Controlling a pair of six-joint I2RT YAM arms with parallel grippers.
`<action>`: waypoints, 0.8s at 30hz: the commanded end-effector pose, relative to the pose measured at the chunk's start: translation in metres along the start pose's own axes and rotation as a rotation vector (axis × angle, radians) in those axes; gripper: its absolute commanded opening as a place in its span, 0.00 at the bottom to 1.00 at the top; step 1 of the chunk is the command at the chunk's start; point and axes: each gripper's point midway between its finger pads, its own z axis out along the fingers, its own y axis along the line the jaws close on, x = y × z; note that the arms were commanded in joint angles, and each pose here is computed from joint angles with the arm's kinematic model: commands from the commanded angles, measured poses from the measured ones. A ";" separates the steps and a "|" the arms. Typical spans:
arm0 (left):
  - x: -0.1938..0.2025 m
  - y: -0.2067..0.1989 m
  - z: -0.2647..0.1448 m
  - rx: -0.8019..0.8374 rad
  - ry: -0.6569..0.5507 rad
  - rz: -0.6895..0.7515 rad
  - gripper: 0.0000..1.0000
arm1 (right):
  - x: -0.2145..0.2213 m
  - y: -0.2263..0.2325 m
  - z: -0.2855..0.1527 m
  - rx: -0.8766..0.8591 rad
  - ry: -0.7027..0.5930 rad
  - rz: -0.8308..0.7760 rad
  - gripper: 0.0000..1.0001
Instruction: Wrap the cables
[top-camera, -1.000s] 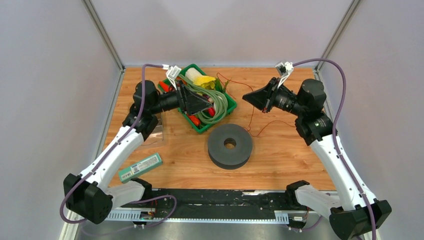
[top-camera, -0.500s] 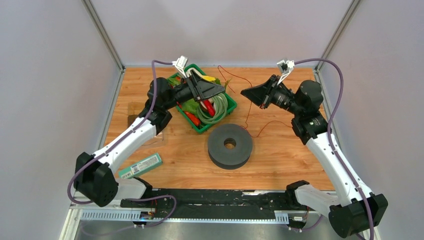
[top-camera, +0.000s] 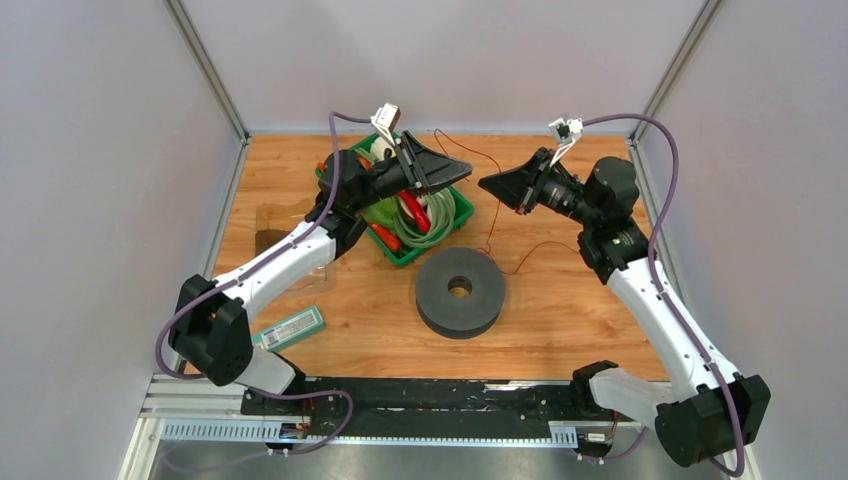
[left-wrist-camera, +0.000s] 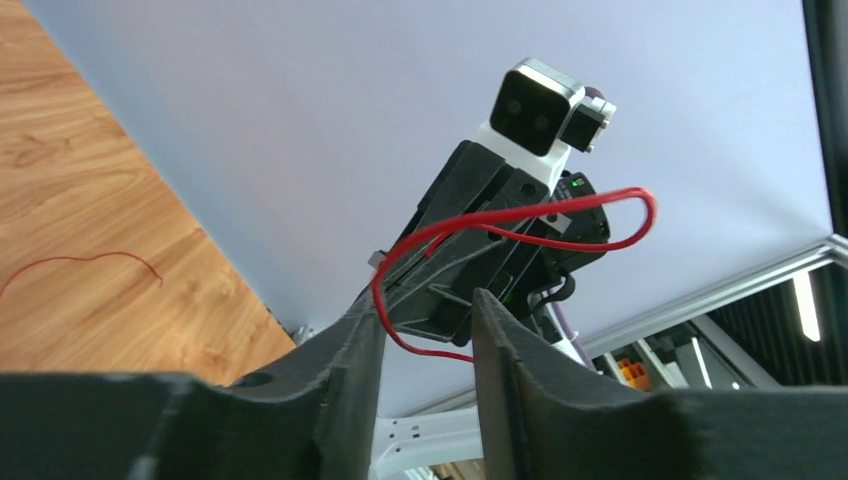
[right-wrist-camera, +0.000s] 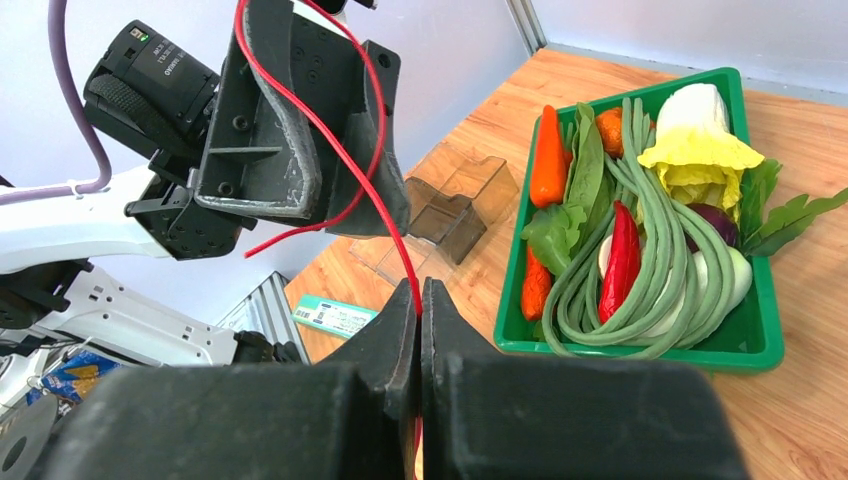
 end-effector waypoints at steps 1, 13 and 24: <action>-0.009 -0.014 0.005 0.058 -0.038 0.014 0.39 | -0.004 0.004 0.002 -0.022 -0.025 -0.020 0.00; -0.044 0.085 -0.083 -0.409 0.035 0.200 0.00 | 0.004 -0.035 -0.045 0.171 0.091 -0.179 0.00; -0.096 0.115 -0.203 -1.025 0.616 1.302 0.00 | 0.027 -0.120 -0.124 0.437 0.446 -0.401 0.00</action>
